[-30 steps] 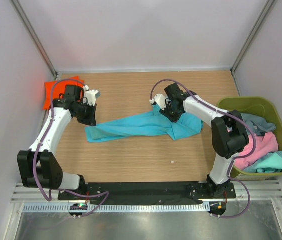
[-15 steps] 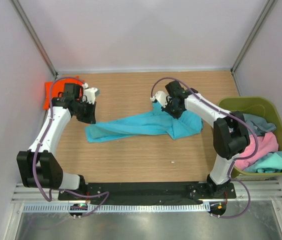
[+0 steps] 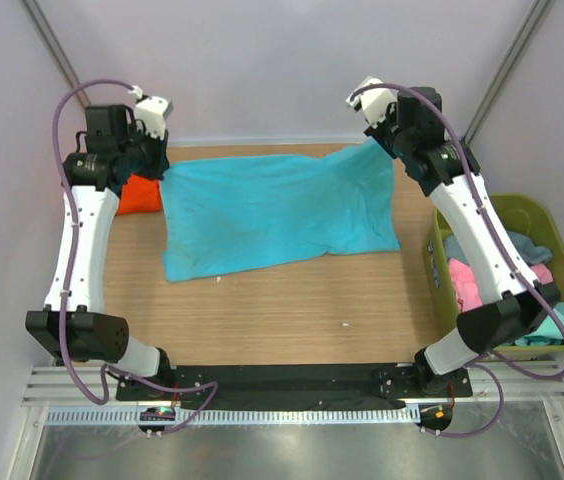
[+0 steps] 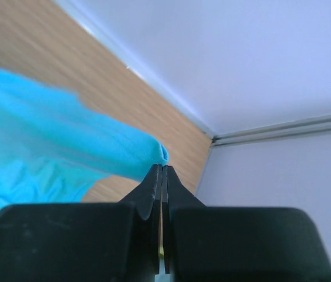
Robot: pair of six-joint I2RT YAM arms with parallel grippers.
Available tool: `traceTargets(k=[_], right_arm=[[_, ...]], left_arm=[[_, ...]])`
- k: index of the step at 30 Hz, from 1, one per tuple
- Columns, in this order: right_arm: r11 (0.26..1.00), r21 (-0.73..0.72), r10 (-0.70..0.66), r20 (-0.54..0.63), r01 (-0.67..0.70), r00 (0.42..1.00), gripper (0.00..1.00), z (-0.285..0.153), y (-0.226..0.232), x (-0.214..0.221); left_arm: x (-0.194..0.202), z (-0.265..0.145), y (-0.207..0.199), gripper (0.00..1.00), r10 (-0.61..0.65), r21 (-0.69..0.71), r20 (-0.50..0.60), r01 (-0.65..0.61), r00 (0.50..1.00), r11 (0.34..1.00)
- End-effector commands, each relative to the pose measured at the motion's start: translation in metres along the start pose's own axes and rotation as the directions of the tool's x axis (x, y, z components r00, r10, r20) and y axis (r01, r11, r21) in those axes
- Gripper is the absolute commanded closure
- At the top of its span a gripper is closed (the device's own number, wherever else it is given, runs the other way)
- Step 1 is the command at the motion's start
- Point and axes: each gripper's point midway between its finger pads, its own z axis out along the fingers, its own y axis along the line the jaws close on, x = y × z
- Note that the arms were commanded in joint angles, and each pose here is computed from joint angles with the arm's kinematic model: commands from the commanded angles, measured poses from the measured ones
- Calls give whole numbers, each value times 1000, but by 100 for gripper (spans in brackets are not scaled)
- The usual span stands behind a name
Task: Fold and stack the t-shirts
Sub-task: Flatten the tshirt out
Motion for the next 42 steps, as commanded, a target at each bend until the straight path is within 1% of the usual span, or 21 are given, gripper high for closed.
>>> traceTargets(k=[1, 2, 3, 5, 6, 8, 9, 10, 13, 15, 16, 17, 19, 20, 22, 23, 24, 30, 34, 38, 42], right_arm=[[984, 165, 46, 107, -64, 993, 98, -37, -42, -26], [978, 194, 52, 138, -78, 989, 98, -43, -49, -32], [972, 217, 56, 161, -91, 985, 99, -54, -57, -35], [964, 245, 62, 191, -109, 980, 98, -65, -67, -42], [959, 256, 70, 205, -122, 976, 99, -70, -72, -46], [944, 294, 76, 252, -152, 965, 99, -89, -90, -61], [939, 302, 81, 268, -164, 960, 99, -92, -96, -67], [925, 328, 82, 314, -190, 946, 99, -110, -111, -81], [903, 354, 97, 383, -242, 919, 98, -132, -130, -99], [881, 367, 113, 451, -299, 885, 99, -156, -145, -114], [869, 361, 135, 487, -339, 863, 99, -169, -151, -120], [860, 355, 153, 505, -366, 849, 99, -177, -154, -122], [856, 328, 183, 530, -399, 828, 99, -191, -155, -125], [851, 309, 207, 544, -424, 813, 99, -197, -155, -125], [851, 290, 228, 546, -437, 806, 99, -206, -151, -122], [847, 285, 234, 559, -450, 795, 99, -219, -152, -120], [846, 281, 237, 562, -453, 792, 99, -225, -151, -118], [842, 284, 207, 615, -459, 760, 99, -273, -156, -116], [834, 313, 156, 658, -455, 737, 99, -302, -168, -123], [833, 334, 120, 669, -441, 733, 99, -306, -173, -129], [843, 328, 126, 650, -427, 749, 99, -283, -168, -130]], left_arm=[[-53, -16, 22, 100, 30, -81, 127, -19, 991, 997], [-75, -31, 23, 100, 43, -95, 184, -26, 982, 995], [-77, -28, 24, 100, 37, -87, 175, -22, 984, 996], [-94, -39, 24, 100, 42, -89, 213, -24, 976, 996], [-109, -52, 24, 100, 50, -98, 255, -26, 966, 995], [-124, -65, 22, 100, 59, -102, 301, -29, 952, 994], [-139, -81, 21, 100, 66, -111, 350, -28, 934, 993], [-146, -89, 21, 100, 71, -116, 375, -29, 924, 993], [-164, -116, 16, 100, 87, -126, 444, -34, 892, 991], [-169, -133, 13, 100, 101, -138, 477, -39, 873, 990], [-170, -137, 13, 100, 105, -144, 485, -39, 868, 989], [-173, -152, 10, 100, 116, -155, 509, -42, 853, 987], [-172, -163, 7, 100, 121, -161, 524, -42, 843, 986], [-172, -177, 3, 100, 131, -167, 541, -46, 831, 985], [-170, -192, -3, 100, 133, -170, 559, -44, 819, 984], [-168, -197, -5, 100, 134, -171, 565, -43, 814, 984], [-167, -215, -10, 100, 144, -180, 588, -45, 796, 983], [-159, -266, -24, 100, 205, -231, 650, -67, 732, 971], [-162, -288, -25, 100, 233, -267, 679, -61, 697, 962], [-164, -288, -20, 100, 242, -289, 671, -53, 701, 956], [-159, -265, -11, 100, 251, -300, 623, -70, 741, 952]])
